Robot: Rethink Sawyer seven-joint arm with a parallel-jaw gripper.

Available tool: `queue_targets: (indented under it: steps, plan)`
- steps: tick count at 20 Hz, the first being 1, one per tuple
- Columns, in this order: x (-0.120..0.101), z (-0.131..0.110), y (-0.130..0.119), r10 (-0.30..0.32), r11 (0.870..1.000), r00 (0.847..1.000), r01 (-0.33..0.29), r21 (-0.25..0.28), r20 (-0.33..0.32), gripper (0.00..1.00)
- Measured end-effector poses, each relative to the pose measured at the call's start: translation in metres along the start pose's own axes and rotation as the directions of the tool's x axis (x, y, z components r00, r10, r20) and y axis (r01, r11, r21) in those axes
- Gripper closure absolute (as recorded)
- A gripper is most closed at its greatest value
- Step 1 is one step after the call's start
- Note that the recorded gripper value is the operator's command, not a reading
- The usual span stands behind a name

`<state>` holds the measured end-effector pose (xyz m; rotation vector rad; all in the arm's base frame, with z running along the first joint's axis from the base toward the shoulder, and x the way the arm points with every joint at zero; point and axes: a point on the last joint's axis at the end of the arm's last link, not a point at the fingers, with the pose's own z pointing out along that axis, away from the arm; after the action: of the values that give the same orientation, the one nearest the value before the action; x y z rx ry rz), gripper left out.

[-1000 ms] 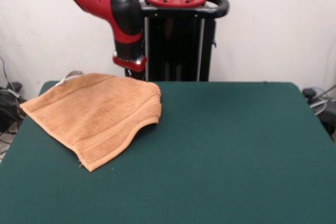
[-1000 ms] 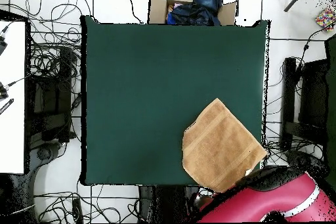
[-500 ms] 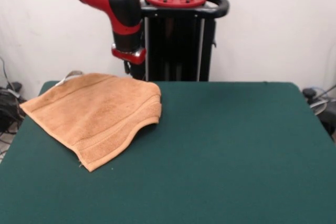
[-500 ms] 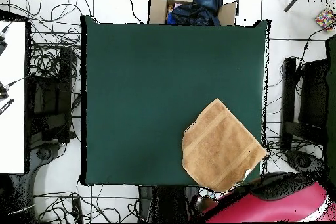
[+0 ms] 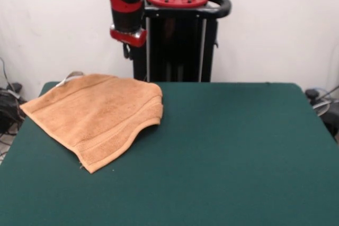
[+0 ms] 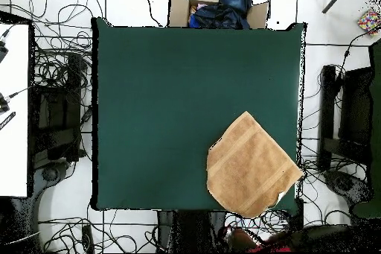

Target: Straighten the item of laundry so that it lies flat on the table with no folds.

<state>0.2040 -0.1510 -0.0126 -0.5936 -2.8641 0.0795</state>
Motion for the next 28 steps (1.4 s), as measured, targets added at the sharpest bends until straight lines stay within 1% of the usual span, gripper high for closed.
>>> queue_targets:
  steps: [3, 4, 6, 7, 10, 11, 13, 14, 17, 22, 24, 27, 28]
  plan:
    - [-0.007, -0.020, -0.003, 0.014, 1.000, 1.000, -0.014, 0.001, 0.025, 1.00]
    - [-0.013, -0.029, -0.004, 0.018, 1.000, 0.999, -0.018, -0.003, 0.049, 1.00]
    - [-0.022, -0.040, -0.006, 0.023, 1.000, 0.996, -0.022, -0.007, 0.087, 1.00]
    - [-0.035, -0.050, -0.009, 0.027, 1.000, 0.991, -0.026, -0.008, 0.133, 1.00]
    - [-0.047, -0.058, -0.010, 0.025, 1.000, 0.984, -0.025, -0.007, 0.174, 1.00]
    - [-0.060, -0.066, -0.008, 0.014, 1.000, 0.977, -0.013, -0.006, 0.213, 1.00]
    - [-0.066, -0.069, -0.007, 0.005, 1.000, 0.973, -0.004, -0.007, 0.231, 1.00]
    - [-0.068, -0.069, -0.006, 0.003, 1.000, 0.972, -0.001, -0.007, 0.235, 1.00]
    - [-0.084, -0.064, -0.003, -0.019, 1.000, 0.966, 0.024, -0.017, 0.257, 1.00]
    - [-0.109, -0.042, -0.003, -0.041, 0.998, 0.957, 0.050, -0.027, 0.286, 1.00]
    - [-0.120, -0.031, -0.004, -0.045, 0.998, 0.950, 0.055, -0.026, 0.308, 1.00]
    - [-0.127, -0.024, -0.005, -0.046, 0.998, 0.943, 0.057, -0.025, 0.330, 1.00]
    - [-0.132, -0.019, -0.005, -0.047, 0.998, 0.938, 0.058, -0.024, 0.345, 1.00]
